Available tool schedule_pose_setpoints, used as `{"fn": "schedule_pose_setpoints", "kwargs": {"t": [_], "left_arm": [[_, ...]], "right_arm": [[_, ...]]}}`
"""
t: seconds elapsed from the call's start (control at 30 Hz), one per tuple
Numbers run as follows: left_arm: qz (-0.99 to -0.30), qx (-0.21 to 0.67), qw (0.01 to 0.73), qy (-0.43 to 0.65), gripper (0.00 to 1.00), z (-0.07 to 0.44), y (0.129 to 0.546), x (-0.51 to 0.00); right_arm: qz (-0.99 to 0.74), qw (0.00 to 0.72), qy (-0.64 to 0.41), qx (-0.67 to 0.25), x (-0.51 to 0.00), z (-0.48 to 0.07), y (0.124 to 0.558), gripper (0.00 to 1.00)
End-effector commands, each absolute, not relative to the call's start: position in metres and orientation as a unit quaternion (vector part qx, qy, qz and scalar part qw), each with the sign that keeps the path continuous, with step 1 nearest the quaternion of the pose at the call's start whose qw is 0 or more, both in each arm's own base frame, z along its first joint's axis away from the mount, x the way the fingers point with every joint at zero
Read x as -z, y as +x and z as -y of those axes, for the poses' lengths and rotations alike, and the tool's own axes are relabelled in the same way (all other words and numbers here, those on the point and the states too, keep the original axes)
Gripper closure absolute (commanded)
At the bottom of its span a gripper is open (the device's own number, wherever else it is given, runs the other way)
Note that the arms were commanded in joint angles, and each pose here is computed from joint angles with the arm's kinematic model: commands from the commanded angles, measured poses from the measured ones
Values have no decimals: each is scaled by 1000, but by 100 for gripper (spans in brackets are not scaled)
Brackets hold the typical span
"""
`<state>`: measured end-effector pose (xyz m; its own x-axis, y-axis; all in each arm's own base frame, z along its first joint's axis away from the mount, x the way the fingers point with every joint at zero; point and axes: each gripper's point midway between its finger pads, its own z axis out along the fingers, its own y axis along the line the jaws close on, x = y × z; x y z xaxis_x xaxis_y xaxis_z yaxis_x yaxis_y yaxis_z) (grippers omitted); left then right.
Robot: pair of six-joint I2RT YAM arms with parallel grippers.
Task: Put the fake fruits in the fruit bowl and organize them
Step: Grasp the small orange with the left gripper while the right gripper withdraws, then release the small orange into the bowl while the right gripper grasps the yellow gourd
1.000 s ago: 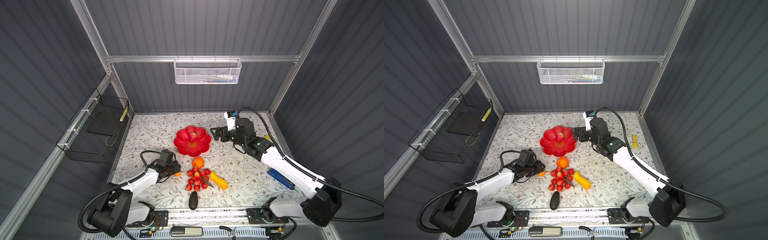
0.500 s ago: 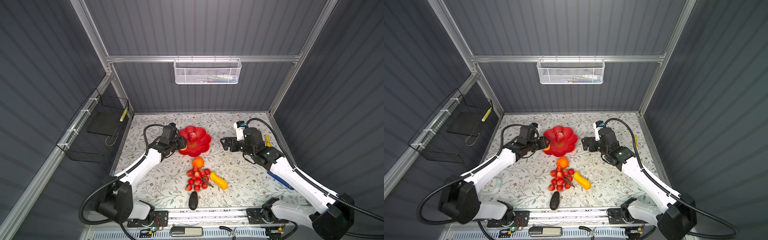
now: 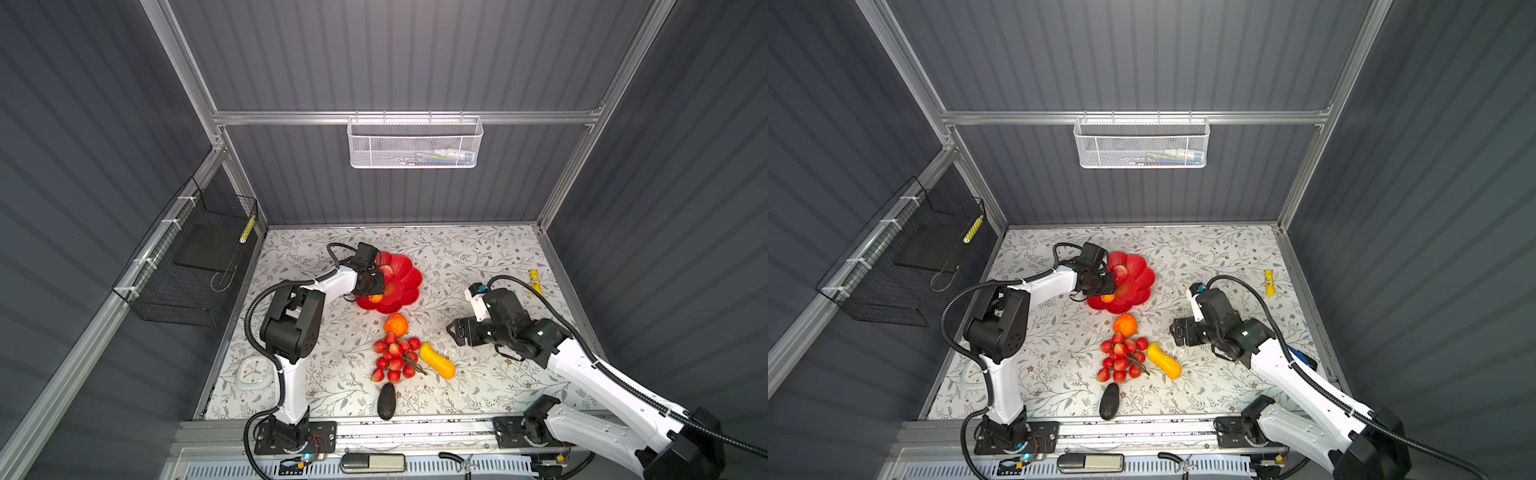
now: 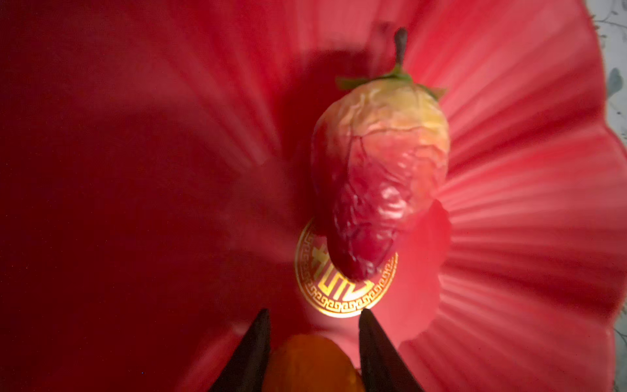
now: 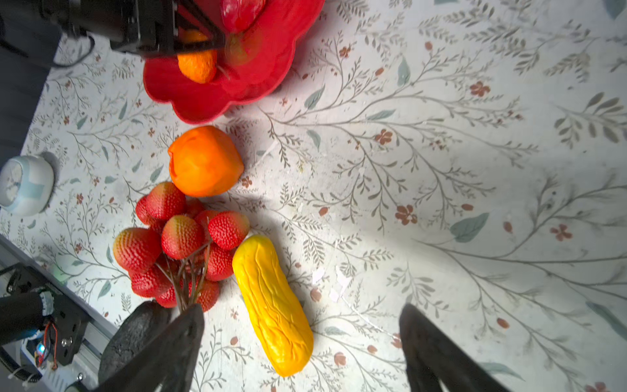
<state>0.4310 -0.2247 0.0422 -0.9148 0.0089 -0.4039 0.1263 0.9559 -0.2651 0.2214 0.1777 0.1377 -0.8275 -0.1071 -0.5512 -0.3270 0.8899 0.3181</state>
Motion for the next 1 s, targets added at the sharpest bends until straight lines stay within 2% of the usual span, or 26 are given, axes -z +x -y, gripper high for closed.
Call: {"fn": "schedule_pose_setpoints", "kwargs": {"t": [0.0, 0.3, 0.5, 0.73, 0.97], "left_arm": [[-968, 140, 204, 35, 58, 227, 441, -48], [-965, 155, 212, 25, 27, 231, 443, -61], [-945, 180, 274, 11, 12, 227, 453, -109], [-895, 202, 398, -18, 1, 205, 453, -196], [-816, 203, 535, -85, 0, 155, 418, -268]], "right_arm": [[-943, 229, -128, -203, -118, -181, 199, 12], [-949, 211, -166, -168, -89, -195, 189, 14], [-949, 196, -196, -151, -72, -214, 191, 16], [-949, 181, -220, -138, -54, -234, 189, 21], [-957, 159, -211, -116, -37, -234, 185, 30]]}}
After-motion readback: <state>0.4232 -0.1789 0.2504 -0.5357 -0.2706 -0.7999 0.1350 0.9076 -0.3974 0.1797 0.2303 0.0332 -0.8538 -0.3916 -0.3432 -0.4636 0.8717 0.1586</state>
